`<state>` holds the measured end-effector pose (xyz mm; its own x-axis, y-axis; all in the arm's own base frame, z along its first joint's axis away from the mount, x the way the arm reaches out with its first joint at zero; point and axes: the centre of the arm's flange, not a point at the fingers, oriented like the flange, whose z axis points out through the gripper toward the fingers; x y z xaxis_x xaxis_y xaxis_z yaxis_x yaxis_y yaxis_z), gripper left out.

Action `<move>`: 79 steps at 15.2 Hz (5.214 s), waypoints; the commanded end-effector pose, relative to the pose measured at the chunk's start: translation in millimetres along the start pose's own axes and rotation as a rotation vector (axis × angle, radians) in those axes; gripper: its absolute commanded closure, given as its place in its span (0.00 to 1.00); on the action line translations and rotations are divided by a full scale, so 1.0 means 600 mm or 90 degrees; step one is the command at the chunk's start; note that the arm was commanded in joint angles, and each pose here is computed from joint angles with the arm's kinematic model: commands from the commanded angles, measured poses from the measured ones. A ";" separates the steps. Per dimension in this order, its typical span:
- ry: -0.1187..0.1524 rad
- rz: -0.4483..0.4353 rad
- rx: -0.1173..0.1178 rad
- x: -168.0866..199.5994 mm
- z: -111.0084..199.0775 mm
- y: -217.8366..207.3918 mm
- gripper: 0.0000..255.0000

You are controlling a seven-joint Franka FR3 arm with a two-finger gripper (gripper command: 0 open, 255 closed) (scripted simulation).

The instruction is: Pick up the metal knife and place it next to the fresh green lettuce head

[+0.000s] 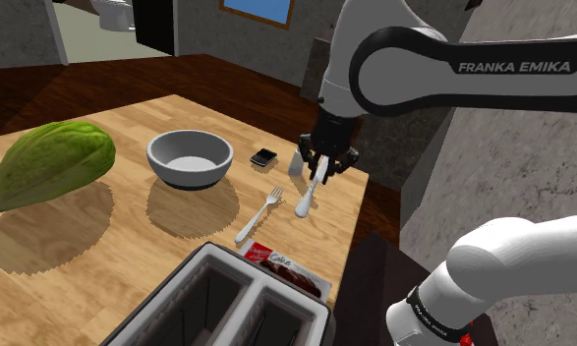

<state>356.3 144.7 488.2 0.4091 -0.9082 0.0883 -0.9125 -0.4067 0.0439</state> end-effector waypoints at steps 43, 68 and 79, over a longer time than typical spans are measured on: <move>0.000 0.000 0.000 -0.350 -0.117 -0.437 1.00; 0.000 0.000 0.000 -0.370 0.102 -0.447 1.00; 0.000 0.000 0.000 -0.377 0.188 -0.451 1.00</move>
<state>509.7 448.9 345.7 0.4091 -0.9082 0.0884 -0.9125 -0.4066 0.0447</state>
